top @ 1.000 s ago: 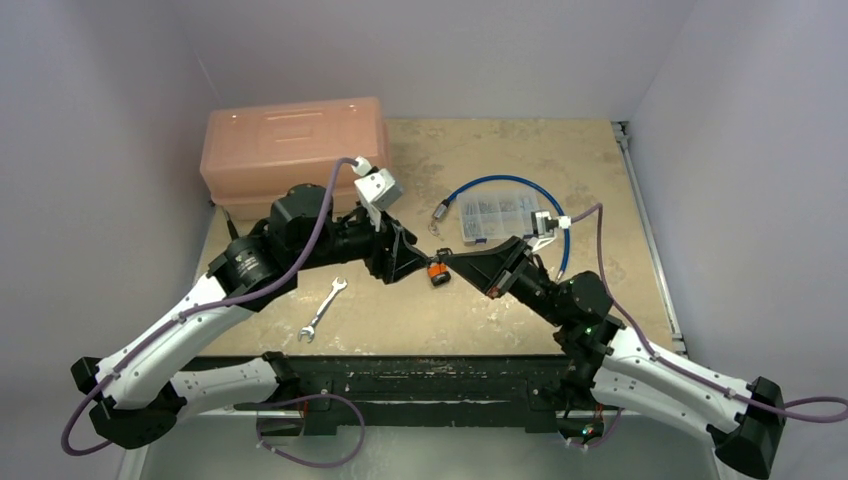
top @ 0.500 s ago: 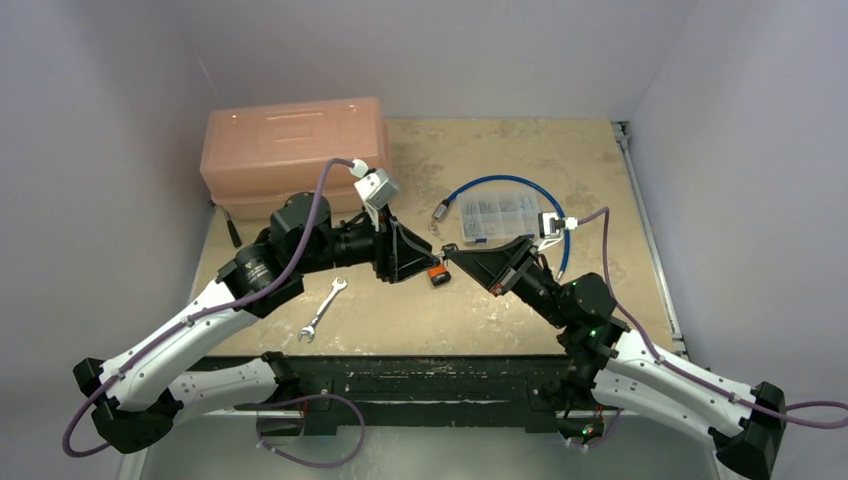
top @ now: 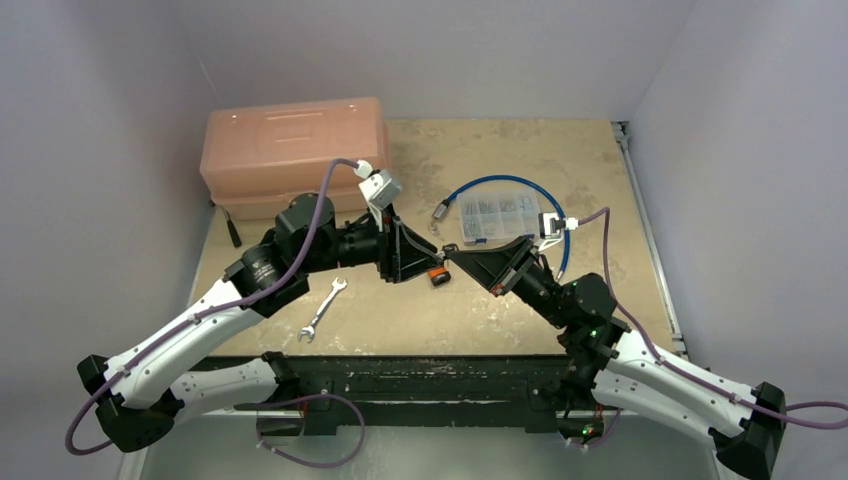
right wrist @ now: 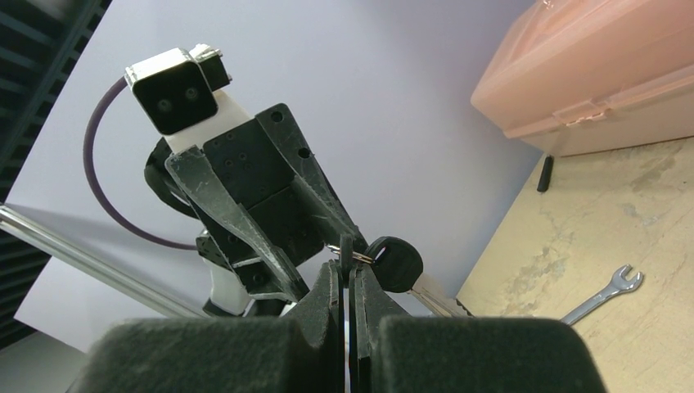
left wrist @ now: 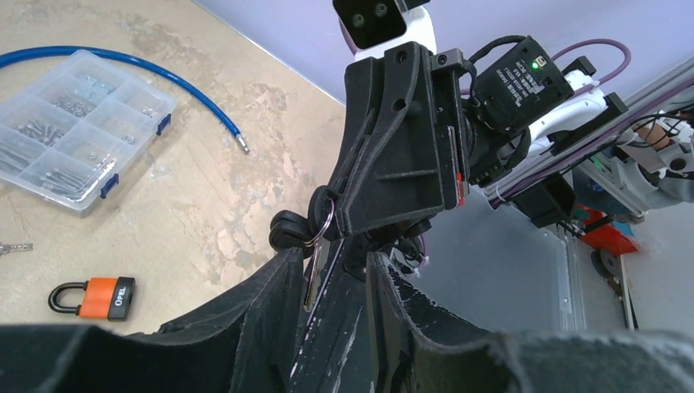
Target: Unlock with the key
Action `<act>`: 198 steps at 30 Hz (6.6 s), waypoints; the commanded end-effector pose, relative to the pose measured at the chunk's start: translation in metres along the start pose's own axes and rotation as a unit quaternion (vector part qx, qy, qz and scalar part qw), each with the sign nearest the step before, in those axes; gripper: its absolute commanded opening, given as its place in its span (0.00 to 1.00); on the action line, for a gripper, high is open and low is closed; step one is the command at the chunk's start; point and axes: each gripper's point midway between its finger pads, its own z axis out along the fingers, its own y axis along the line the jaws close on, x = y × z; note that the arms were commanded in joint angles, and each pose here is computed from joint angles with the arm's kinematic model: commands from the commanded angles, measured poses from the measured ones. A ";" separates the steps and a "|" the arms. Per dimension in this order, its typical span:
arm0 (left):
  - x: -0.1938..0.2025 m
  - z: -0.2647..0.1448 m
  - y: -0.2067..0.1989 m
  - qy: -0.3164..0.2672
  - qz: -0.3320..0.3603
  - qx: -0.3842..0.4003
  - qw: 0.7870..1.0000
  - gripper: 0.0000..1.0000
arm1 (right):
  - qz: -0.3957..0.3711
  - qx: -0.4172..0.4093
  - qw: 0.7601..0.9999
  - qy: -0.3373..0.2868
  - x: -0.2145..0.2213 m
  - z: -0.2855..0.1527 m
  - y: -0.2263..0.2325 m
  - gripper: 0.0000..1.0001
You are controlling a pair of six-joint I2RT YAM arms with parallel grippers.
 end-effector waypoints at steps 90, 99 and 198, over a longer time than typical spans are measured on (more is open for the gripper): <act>0.144 -0.029 0.053 0.366 0.137 -0.058 0.919 0.00 | 0.077 0.308 0.778 0.542 0.158 -0.041 -0.140 0.27; 0.144 -0.031 0.056 0.364 0.137 -0.067 0.919 0.00 | 0.090 0.292 0.795 0.524 0.152 -0.033 -0.123 0.02; 0.071 -0.007 -0.003 0.250 0.093 0.089 0.960 0.00 | -0.282 -0.087 0.924 0.242 0.062 -0.032 -0.018 0.38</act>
